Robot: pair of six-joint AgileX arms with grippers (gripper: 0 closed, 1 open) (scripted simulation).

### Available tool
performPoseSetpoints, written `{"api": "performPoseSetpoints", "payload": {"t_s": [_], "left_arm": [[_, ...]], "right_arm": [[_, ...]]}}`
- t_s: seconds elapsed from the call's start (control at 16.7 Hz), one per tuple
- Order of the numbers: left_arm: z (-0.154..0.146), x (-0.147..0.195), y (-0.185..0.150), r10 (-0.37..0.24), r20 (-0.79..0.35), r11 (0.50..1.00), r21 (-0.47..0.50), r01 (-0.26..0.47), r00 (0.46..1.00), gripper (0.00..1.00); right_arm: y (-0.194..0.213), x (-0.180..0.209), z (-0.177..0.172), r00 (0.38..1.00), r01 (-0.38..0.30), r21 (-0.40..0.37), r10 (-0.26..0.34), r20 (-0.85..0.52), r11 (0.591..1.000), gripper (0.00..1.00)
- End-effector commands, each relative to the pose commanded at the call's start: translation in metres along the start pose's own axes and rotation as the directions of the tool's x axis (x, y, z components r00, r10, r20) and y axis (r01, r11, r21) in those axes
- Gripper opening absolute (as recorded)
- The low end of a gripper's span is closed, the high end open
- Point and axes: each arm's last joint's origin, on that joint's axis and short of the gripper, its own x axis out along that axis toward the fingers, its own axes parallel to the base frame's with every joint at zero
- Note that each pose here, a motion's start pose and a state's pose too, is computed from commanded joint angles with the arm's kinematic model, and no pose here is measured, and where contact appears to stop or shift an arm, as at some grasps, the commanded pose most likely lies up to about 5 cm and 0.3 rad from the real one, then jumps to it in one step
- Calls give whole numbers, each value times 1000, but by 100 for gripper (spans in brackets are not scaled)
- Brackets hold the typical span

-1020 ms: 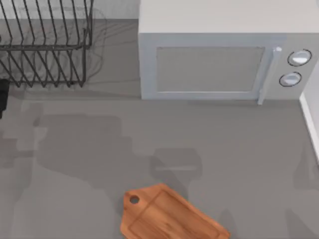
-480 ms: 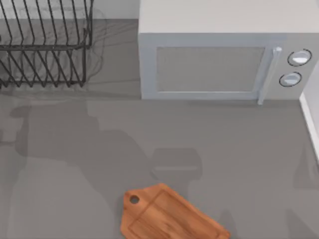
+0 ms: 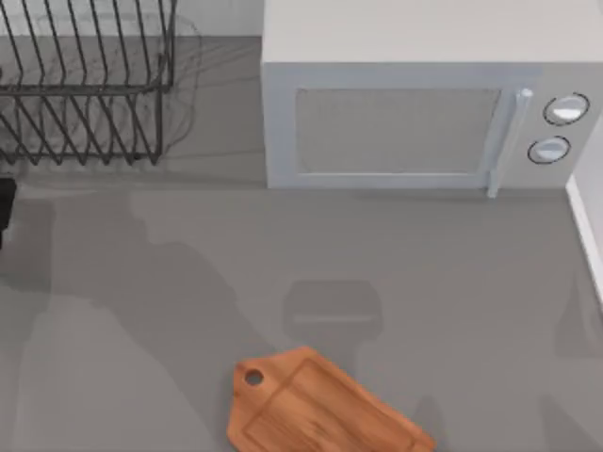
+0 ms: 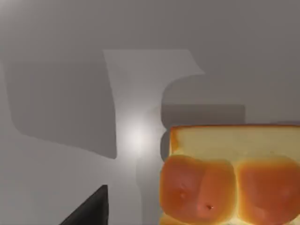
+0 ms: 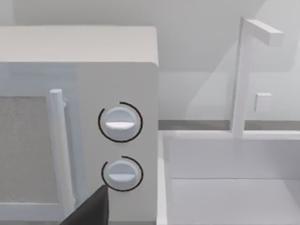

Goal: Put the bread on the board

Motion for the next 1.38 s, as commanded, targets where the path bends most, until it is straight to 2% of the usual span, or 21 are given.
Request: {"api": "performPoseSetpoints", "payload": {"t_s": [0.18, 0.42, 1.2, 1.38], "left_arm": [[-2, 24, 0, -1, -5, 1000, 0, 1, 1000, 100], [-2, 26, 0, -1, -7, 1000, 0, 1, 1000, 100], [-2, 26, 0, -1, -7, 1000, 0, 1, 1000, 2], [-2, 26, 0, -1, -7, 1000, 0, 1, 1000, 0]], "right_arm": [[0, 0, 0, 1000, 0, 0, 0, 0, 1000, 100], [0, 0, 0, 1000, 0, 0, 0, 0, 1000, 100], [0, 0, 0, 1000, 0, 0, 0, 0, 1000, 100], [0, 0, 0, 1000, 0, 0, 0, 0, 1000, 100]]}}
